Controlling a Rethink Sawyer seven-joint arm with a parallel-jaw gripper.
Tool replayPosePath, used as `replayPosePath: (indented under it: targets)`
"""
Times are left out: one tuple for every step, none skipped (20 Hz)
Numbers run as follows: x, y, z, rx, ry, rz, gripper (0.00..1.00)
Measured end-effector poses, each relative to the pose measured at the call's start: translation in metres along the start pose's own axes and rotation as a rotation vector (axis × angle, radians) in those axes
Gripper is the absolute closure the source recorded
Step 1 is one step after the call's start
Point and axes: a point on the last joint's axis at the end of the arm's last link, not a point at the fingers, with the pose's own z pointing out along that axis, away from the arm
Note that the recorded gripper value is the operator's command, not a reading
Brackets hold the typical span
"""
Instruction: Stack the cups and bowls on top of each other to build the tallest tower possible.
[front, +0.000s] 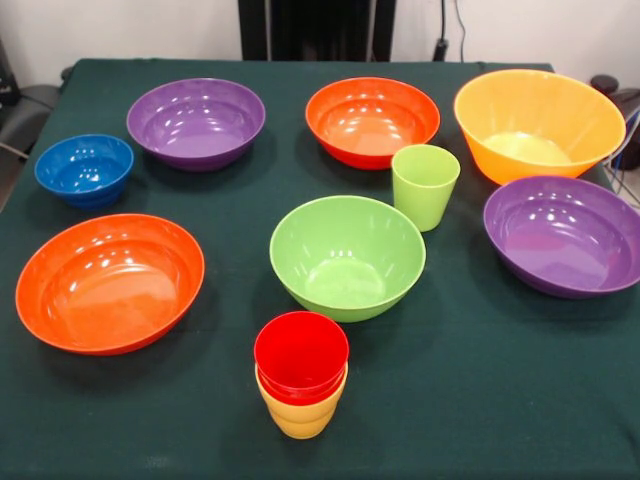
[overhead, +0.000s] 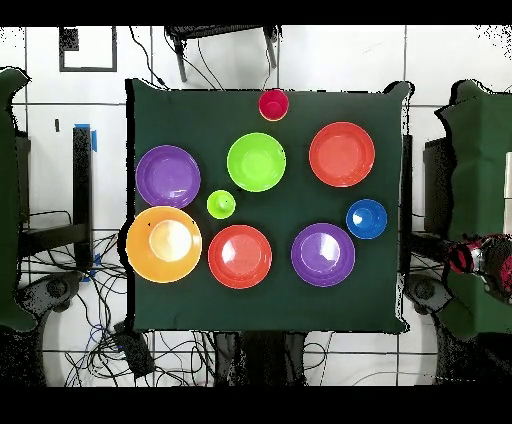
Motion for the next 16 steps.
replayPosePath:
  targets:
    - [0.002, -0.001, 0.007, -0.008, 0.002, -0.003, 0.0]
    - [0.003, -0.001, 0.013, -0.014, 0.002, -0.005, 0.0]
    - [0.005, -0.002, 0.029, -0.036, 0.0, -0.011, 0.0]
    - [0.005, -0.001, 0.037, -0.048, -0.002, -0.016, 0.0]
    - [0.005, -0.001, 0.046, -0.06, -0.004, -0.021, 0.0]
    - [0.005, 0.0, 0.052, -0.067, -0.006, -0.025, 0.0]
    - [0.004, 0.001, 0.058, -0.074, -0.008, -0.029, 0.0]
    - [0.003, 0.003, 0.068, -0.086, -0.012, -0.035, 0.0]
    - [0.003, 0.004, 0.073, -0.093, -0.015, -0.039, 0.0]
    - [0.002, 0.005, 0.078, -0.099, -0.017, -0.043, 0.0]
    - [0.001, 0.008, 0.087, -0.11, -0.022, -0.049, 0.0]
    - [0.0, 0.01, 0.095, -0.121, -0.026, -0.055, 0.0]
    - [0.0, 0.012, 0.103, -0.131, -0.029, -0.059, 0.0]
    - [-0.001, 0.014, 0.109, -0.14, -0.032, -0.064, 0.0]
    - [-0.002, 0.015, 0.114, -0.146, -0.034, -0.067, 0.0]
    - [-0.002, 0.016, 0.117, -0.149, -0.036, -0.07, 0.0]
